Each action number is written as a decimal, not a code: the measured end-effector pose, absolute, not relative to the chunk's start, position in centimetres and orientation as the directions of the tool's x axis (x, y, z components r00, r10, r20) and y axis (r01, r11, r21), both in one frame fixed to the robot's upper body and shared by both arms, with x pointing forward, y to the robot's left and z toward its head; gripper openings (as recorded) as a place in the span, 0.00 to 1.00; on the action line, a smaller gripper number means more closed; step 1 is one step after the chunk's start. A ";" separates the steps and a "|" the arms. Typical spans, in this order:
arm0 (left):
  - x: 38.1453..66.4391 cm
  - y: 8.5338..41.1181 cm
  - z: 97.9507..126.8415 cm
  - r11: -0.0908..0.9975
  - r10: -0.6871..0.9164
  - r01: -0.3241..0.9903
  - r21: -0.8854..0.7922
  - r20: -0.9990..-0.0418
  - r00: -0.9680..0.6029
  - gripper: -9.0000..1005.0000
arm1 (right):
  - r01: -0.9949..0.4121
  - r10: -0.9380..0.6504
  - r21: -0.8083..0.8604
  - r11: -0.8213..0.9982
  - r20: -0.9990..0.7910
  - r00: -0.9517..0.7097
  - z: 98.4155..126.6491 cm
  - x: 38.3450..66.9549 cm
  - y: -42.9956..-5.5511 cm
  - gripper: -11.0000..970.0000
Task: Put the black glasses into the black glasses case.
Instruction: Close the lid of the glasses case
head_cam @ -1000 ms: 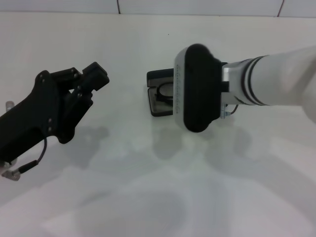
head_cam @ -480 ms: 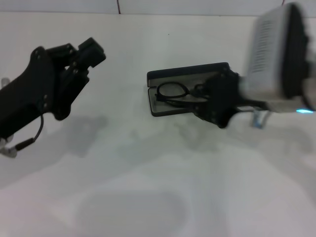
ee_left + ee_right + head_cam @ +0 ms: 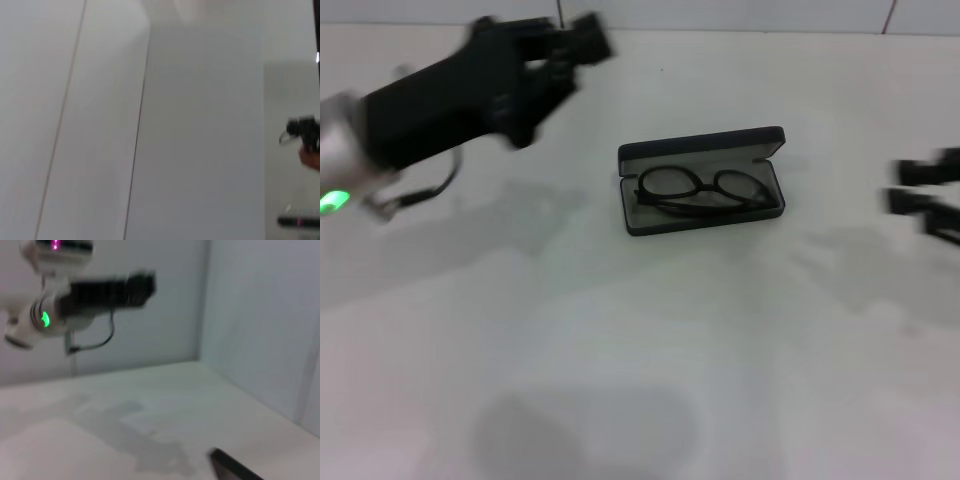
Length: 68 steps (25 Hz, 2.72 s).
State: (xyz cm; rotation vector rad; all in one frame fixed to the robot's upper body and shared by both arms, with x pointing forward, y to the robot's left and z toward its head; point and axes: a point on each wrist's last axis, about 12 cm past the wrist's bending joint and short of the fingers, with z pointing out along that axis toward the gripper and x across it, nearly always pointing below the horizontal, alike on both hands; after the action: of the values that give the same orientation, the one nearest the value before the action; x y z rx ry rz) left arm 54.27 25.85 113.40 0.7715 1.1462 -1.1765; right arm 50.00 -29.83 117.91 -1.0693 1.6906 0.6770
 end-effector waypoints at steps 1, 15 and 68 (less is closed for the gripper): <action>55.5 24.9 113.9 0.246 -0.240 0.965 -0.091 -0.970 -0.031 0.09 | -0.872 -0.298 -0.009 0.490 -0.941 -0.158 117.5 49.5 -31.7 0.27; 63.7 14.7 112.7 0.443 0.308 0.896 0.018 -0.942 -0.133 0.09 | -0.755 0.036 0.238 0.611 -0.961 -0.274 111.1 43.6 -39.0 0.27; 63.0 14.6 109.7 0.460 0.407 0.888 -0.009 -0.887 -0.219 0.14 | -0.777 0.039 0.269 0.570 -0.953 -0.302 109.7 45.7 -37.1 0.28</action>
State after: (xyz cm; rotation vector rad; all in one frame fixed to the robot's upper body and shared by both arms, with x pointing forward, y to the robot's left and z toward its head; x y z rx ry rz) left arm 62.99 14.62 109.73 1.0986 1.8162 -0.6769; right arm 45.74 -37.09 109.68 -0.6207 1.6932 0.9165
